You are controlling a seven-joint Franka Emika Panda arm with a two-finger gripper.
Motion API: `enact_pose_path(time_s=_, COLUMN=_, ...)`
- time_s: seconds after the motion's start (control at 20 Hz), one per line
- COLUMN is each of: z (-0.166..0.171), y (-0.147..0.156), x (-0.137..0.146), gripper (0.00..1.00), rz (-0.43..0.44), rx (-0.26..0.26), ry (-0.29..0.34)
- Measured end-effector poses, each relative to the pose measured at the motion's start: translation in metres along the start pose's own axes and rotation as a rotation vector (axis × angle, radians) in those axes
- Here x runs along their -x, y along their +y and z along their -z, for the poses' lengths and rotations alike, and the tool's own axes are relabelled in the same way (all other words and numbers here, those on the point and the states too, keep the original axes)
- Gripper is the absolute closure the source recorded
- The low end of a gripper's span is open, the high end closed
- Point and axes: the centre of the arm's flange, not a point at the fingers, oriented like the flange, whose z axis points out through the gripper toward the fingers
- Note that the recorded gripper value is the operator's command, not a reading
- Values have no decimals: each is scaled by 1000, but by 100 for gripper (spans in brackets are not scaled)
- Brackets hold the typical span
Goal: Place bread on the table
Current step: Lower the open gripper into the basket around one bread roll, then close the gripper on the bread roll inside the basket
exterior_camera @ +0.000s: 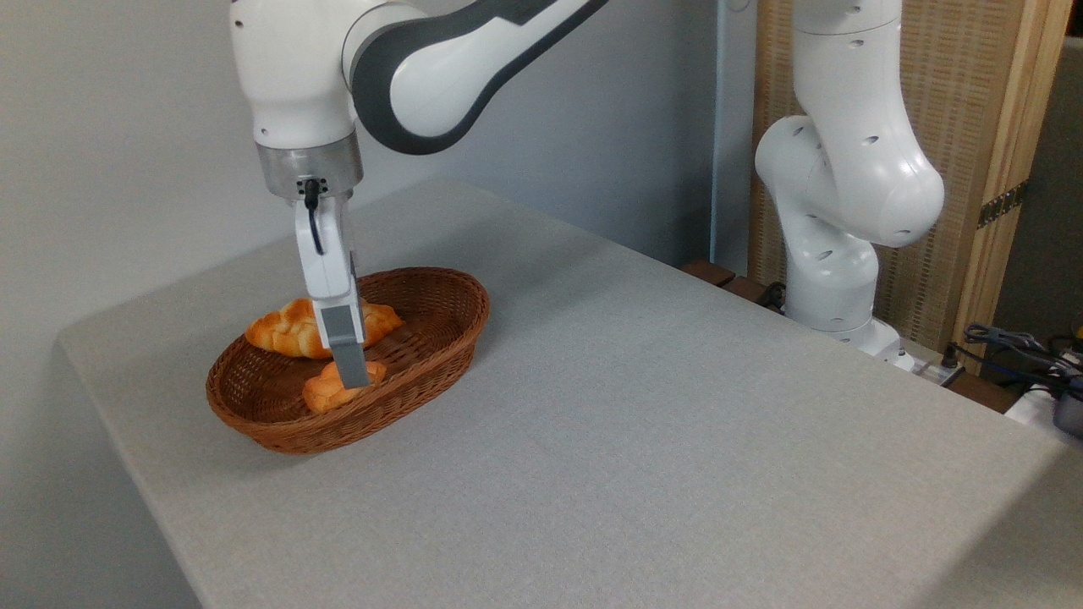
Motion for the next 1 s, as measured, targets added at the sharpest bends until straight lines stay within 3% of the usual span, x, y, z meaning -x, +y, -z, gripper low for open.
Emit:
enact_pose_path(time_s=0.2, z=-15, y=-3, x=-11, gripper=0, rz=-29, rx=-18, ry=19)
enact_pose_path(time_s=0.35, z=-22, y=-1, x=-20, gripper=0, rz=-108, rx=-23, ry=28)
enact_pose_path(time_s=0.75, z=-39, y=3, x=-30, gripper=0, rz=-183, rx=-25, ry=-4)
enact_pose_path(time_s=0.8, z=-41, y=3, x=-30, gripper=5, rz=-190, rx=-28, ry=-13)
enact_pose_path(time_s=0.95, z=-45, y=3, x=-30, gripper=43, rz=-198, rx=-30, ry=-24)
enact_pose_path(time_s=1.0, z=-45, y=3, x=-30, gripper=47, rz=-198, rx=-30, ry=-25)
